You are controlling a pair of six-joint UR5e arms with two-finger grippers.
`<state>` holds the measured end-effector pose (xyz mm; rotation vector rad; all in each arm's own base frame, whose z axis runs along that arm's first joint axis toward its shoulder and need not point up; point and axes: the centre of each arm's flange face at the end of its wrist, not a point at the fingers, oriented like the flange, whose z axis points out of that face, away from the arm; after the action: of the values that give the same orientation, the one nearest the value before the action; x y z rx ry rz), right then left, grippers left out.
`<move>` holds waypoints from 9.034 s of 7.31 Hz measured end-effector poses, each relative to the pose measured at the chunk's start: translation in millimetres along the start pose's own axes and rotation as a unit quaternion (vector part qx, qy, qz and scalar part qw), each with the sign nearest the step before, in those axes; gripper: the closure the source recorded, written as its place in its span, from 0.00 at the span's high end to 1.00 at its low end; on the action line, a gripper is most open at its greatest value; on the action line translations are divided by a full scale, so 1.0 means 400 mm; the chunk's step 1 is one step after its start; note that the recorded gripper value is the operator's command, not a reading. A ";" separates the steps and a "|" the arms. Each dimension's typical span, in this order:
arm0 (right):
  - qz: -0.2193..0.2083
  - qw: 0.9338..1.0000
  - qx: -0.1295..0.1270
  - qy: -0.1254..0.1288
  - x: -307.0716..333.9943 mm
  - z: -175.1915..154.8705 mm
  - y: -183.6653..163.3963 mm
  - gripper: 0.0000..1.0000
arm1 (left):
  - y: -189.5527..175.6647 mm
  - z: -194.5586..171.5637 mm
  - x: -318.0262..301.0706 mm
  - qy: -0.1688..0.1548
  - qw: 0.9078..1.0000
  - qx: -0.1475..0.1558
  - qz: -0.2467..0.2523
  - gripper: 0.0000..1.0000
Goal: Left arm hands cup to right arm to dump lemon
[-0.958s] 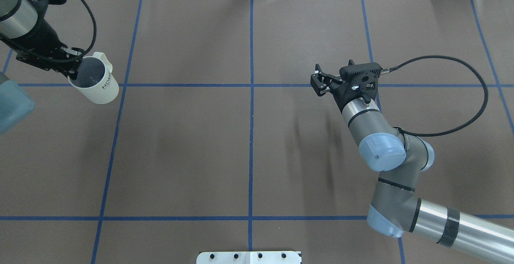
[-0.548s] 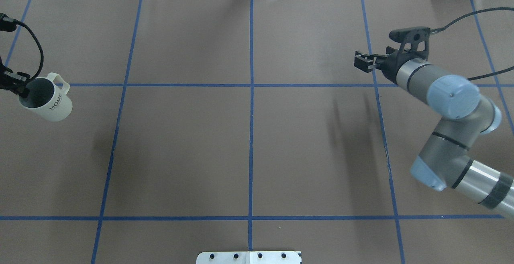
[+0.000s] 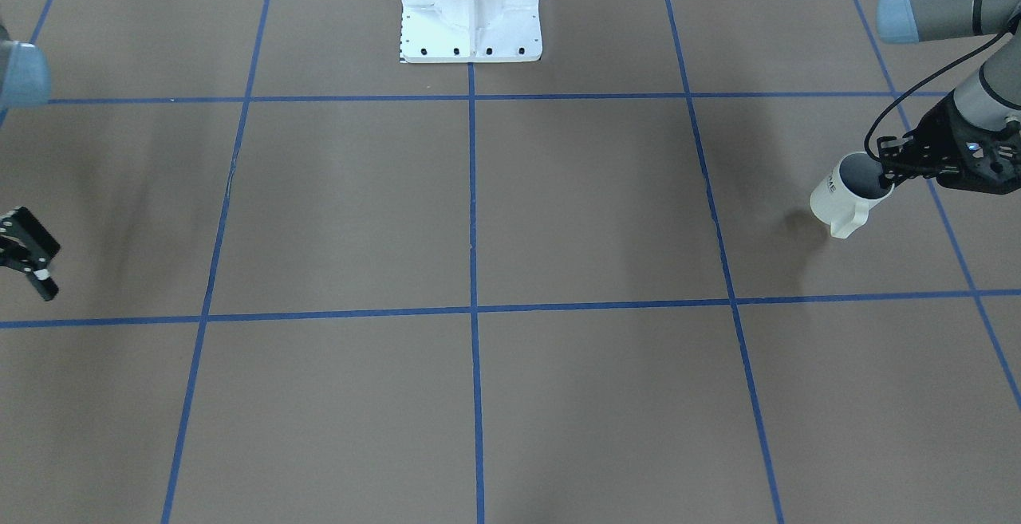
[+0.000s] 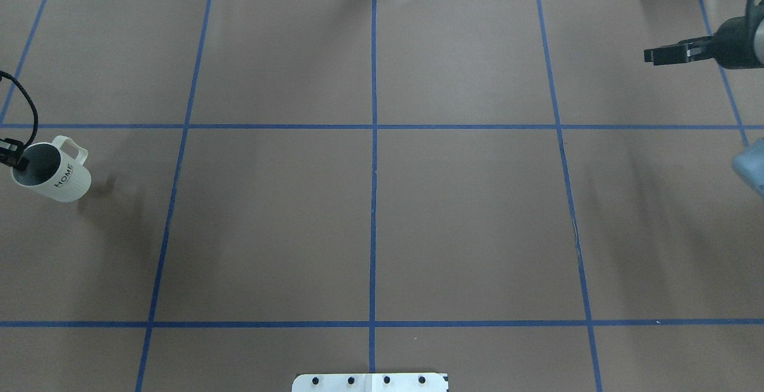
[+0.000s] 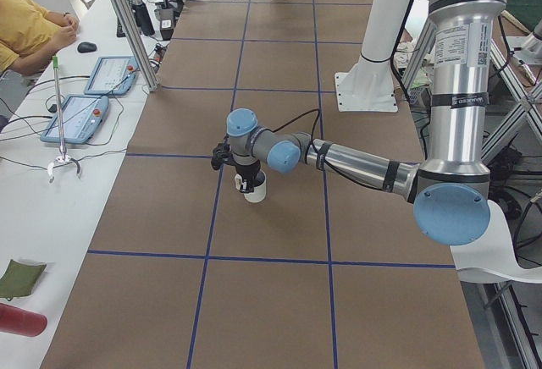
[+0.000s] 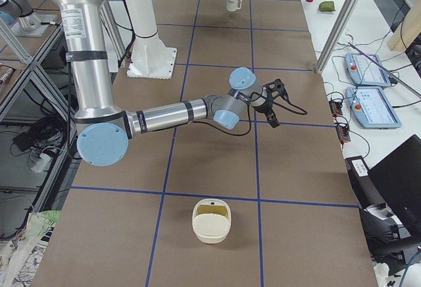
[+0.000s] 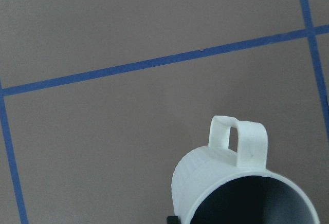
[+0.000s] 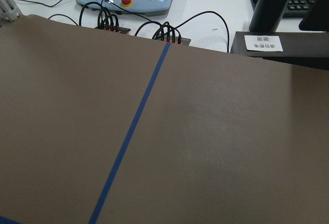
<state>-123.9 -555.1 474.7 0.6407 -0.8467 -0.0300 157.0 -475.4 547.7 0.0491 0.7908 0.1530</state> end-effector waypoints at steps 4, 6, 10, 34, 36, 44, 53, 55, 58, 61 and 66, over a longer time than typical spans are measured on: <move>-0.011 1.000 -0.020 -0.008 0.065 -0.050 -0.006 1.00 | 0.033 0.028 -0.002 0.056 0.997 -0.040 -0.023 0.83; -0.007 1.000 -0.026 -0.007 0.063 -0.050 -0.010 1.00 | 0.037 0.029 -0.004 0.057 0.997 -0.040 -0.022 1.00; 0.030 0.997 -0.071 0.015 0.059 -0.133 -0.005 1.00 | 0.005 -0.121 -0.078 0.054 0.998 0.024 -0.026 1.00; 0.044 0.959 -0.278 0.027 0.369 -0.258 0.247 1.00 | 0.059 -0.258 -0.388 0.011 0.998 0.034 -0.042 1.00; 0.042 0.959 -0.278 0.027 0.369 -0.257 0.244 1.00 | 0.060 -0.256 -0.388 0.012 0.998 0.033 -0.043 1.00; 0.037 0.961 -0.272 0.026 0.359 -0.259 0.222 1.00 | 0.059 -0.268 -0.371 0.016 0.998 0.037 -0.037 1.00; 0.038 0.961 -0.272 0.024 0.358 -0.259 0.222 1.00 | 0.060 -0.268 -0.371 0.016 0.998 0.038 -0.037 1.00; 0.038 0.961 -0.272 0.024 0.358 -0.259 0.222 1.00 | 0.060 -0.269 -0.370 0.016 0.998 0.038 -0.037 1.00; 0.037 0.961 -0.272 0.025 0.358 -0.259 0.222 1.00 | 0.060 -0.269 -0.370 0.016 0.998 0.038 -0.037 1.00; 0.037 0.962 -0.271 0.025 0.357 -0.260 0.221 1.00 | 0.060 -0.269 -0.370 0.016 0.998 0.038 -0.037 1.00; 0.035 0.962 -0.270 0.024 0.355 -0.262 0.219 1.00 | 0.063 -0.273 -0.366 0.016 0.998 0.039 -0.035 1.00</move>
<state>26.0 -468.4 568.5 0.0975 -0.7682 -0.1749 -25.1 -474.9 576.8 0.0927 0.8301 0.0556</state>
